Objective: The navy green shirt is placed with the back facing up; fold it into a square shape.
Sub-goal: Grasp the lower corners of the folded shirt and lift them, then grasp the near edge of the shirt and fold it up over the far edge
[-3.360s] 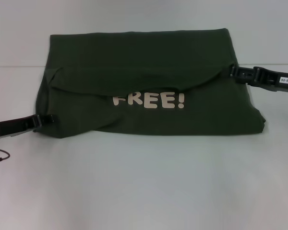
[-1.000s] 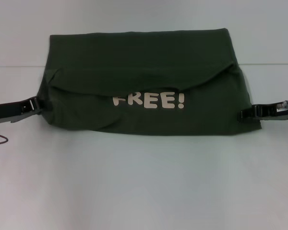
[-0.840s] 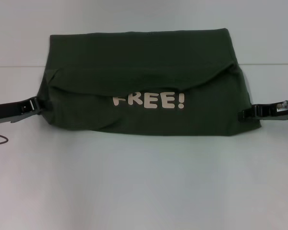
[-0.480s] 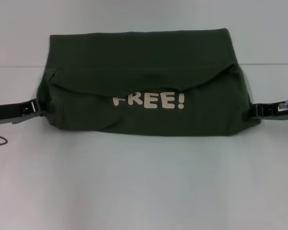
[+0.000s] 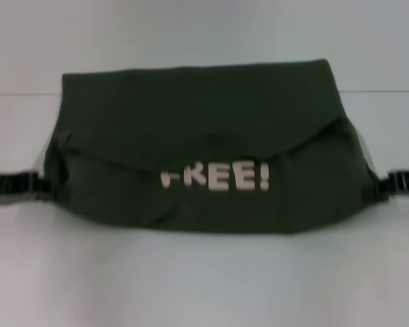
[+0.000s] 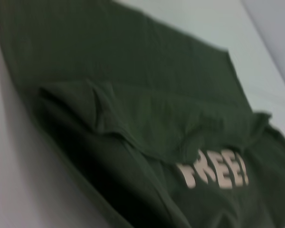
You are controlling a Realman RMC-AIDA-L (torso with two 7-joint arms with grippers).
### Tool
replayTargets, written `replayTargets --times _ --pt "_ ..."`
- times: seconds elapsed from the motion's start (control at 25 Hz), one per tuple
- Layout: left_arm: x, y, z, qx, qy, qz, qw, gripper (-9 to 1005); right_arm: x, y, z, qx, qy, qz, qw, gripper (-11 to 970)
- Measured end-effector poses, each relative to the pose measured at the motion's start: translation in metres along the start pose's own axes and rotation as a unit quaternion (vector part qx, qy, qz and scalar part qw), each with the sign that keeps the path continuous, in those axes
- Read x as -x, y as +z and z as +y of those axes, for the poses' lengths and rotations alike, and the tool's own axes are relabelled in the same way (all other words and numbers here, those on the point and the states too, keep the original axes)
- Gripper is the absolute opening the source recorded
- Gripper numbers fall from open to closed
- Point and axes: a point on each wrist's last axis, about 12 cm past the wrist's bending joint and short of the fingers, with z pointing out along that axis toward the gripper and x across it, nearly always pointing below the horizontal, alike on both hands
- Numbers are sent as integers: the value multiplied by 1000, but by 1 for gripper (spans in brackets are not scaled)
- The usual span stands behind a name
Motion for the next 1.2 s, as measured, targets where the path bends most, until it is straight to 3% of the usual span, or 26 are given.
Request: replayTargets --times 0.32,0.48,0.6,0.88,1.04,1.2 --pt "-53 -33 -10 -62 17 138 988 13 -56 -37 0 75 11 103 992 38" --pt "-78 -44 -9 -69 11 166 984 13 -80 -47 -3 97 23 131 986 39" --pt "-85 -49 -8 -76 13 165 983 13 -86 -53 -6 105 25 122 987 38" --pt "-68 -61 -15 -116 36 117 986 13 -62 -70 0 158 -7 38 987 38" --pt "-45 -65 -17 -126 36 88 987 14 -42 -80 -11 158 15 -52 986 38" --pt "-16 -59 -21 -103 30 64 992 14 -27 -78 -19 139 35 -101 984 37"
